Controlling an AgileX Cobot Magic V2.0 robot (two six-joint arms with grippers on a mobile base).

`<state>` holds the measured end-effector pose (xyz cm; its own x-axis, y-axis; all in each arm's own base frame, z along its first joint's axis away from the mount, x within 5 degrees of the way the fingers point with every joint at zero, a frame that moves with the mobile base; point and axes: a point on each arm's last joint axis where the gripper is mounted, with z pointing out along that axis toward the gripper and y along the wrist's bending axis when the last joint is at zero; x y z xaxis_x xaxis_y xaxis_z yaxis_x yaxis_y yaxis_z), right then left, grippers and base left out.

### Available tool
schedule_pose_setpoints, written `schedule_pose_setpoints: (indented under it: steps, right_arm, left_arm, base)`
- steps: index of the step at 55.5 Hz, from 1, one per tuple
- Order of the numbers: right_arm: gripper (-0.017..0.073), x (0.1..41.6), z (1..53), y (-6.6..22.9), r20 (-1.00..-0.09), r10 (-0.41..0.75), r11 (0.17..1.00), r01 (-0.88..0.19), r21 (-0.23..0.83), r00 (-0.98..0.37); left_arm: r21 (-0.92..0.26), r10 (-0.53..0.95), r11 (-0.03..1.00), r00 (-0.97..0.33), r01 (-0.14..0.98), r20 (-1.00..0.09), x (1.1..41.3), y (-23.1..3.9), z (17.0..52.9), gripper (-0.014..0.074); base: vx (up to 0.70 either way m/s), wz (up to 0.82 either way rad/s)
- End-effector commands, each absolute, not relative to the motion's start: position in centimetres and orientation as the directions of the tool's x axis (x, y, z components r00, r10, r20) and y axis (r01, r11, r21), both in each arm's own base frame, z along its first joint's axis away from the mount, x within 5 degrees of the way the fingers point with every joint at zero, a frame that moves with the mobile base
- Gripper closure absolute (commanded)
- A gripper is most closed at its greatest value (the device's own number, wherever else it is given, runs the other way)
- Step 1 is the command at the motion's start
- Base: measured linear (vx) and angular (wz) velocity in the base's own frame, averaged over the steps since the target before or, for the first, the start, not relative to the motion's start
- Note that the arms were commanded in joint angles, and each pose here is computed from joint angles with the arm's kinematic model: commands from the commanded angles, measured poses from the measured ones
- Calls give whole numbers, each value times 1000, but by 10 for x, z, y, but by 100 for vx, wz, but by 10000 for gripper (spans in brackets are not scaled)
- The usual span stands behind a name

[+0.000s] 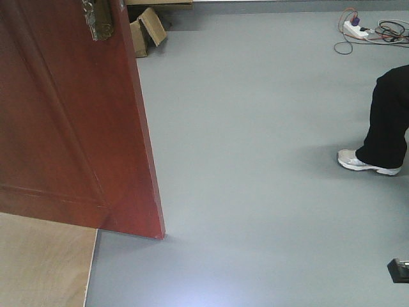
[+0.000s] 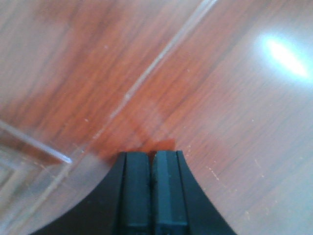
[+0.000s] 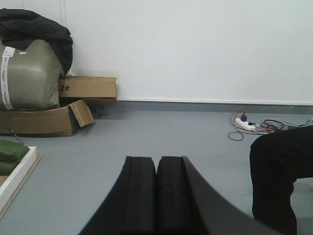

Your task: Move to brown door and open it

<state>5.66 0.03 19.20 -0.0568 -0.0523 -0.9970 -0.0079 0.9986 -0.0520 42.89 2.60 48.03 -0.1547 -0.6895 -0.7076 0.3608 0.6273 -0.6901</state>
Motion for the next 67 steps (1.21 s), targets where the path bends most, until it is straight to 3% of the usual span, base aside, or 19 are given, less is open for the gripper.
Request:
schedule_pose_setpoints:
  steps: [1, 67]
  right_arm:
    - [559, 56, 198, 0, -998, -61, 998, -3, -62, 28]
    - [559, 56, 198, 0, -998, -61, 998, -3, -62, 28]
  left_arm:
    - [-677, -713, 605, -93, 419, -695, 408, 21, 512, 597]
    - [-677, -713, 605, -93, 419, -695, 408, 21, 512, 597]
  base:
    - [14, -1]
    - [13, -1]
